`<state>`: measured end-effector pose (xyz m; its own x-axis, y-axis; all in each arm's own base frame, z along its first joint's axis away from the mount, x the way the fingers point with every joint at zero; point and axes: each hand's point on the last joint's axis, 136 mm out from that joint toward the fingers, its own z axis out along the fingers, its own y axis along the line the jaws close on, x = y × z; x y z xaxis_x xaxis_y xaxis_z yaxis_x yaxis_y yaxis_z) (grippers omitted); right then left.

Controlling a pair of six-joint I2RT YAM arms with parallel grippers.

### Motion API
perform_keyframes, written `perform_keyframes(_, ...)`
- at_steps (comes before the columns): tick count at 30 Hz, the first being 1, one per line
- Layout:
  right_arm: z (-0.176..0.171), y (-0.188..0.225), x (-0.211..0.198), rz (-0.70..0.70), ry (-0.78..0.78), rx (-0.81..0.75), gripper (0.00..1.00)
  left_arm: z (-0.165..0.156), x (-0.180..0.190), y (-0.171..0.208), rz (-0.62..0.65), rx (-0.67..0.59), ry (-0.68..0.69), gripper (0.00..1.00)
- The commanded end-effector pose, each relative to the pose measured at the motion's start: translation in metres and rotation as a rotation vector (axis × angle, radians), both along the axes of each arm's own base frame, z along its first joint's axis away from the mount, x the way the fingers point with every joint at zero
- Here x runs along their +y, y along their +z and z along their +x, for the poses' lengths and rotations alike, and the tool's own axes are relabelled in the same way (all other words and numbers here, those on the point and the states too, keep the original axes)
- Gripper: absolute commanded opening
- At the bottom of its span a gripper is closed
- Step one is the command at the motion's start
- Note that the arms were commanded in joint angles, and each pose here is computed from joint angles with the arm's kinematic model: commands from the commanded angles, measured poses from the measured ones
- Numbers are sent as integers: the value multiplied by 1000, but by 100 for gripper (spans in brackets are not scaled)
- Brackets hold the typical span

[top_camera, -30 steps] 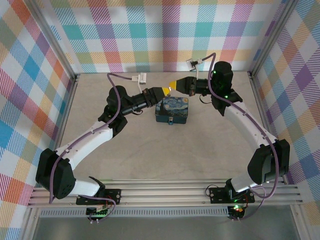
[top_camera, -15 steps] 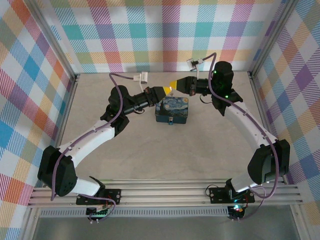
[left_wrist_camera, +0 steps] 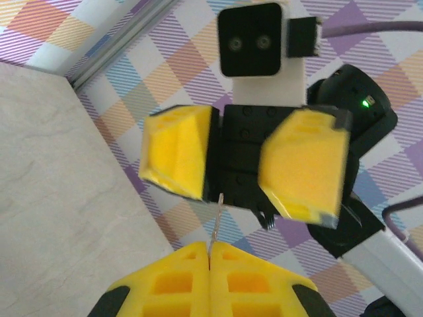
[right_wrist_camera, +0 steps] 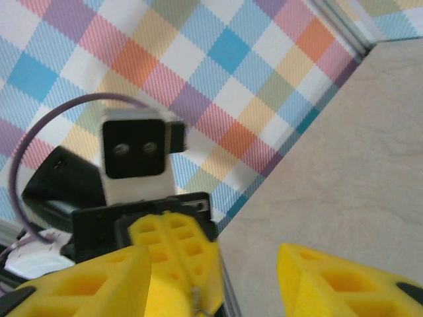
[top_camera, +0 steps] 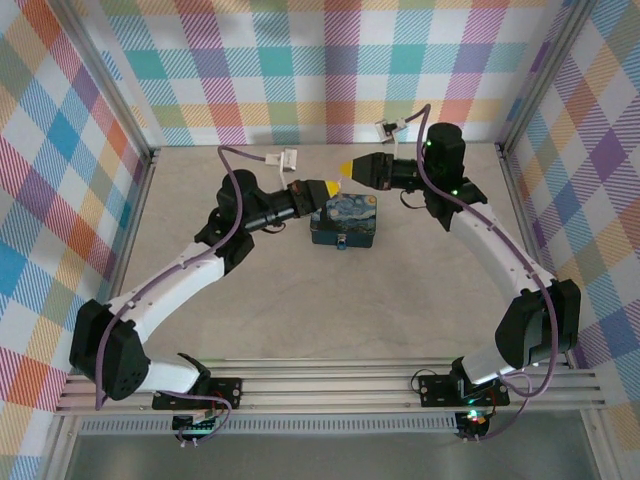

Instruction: Unlock a padlock with a key

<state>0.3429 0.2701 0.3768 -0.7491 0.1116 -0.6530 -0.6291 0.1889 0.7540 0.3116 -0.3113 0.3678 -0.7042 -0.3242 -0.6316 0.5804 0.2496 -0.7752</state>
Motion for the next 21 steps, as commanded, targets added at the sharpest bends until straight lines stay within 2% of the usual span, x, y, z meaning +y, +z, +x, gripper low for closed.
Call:
perform_keyframes(1, 3, 12, -17, 4, -85, -2, 54, -14, 8, 21, 50, -114, 14, 0)
perform_keyframes(6, 15, -21, -25, -60, -190, 123, 55, -18, 19, 11, 155, -125, 50, 0)
perform_keyframes(8, 18, -47, -26, -140, -218, 192, 53, -18, 25, 1, 218, -109, 74, 0)
perform_keyframes(12, 2, -102, -10, -348, -199, 169, 51, -18, 35, -28, 347, -51, 97, 0)
perform_keyframes(18, -19, -174, 21, -538, -198, 177, 52, -28, 50, -97, 533, 122, 89, 0)
perform_keyframes(21, -22, -216, 25, -617, -227, 216, 51, -33, 56, -134, 558, 188, 76, 0)
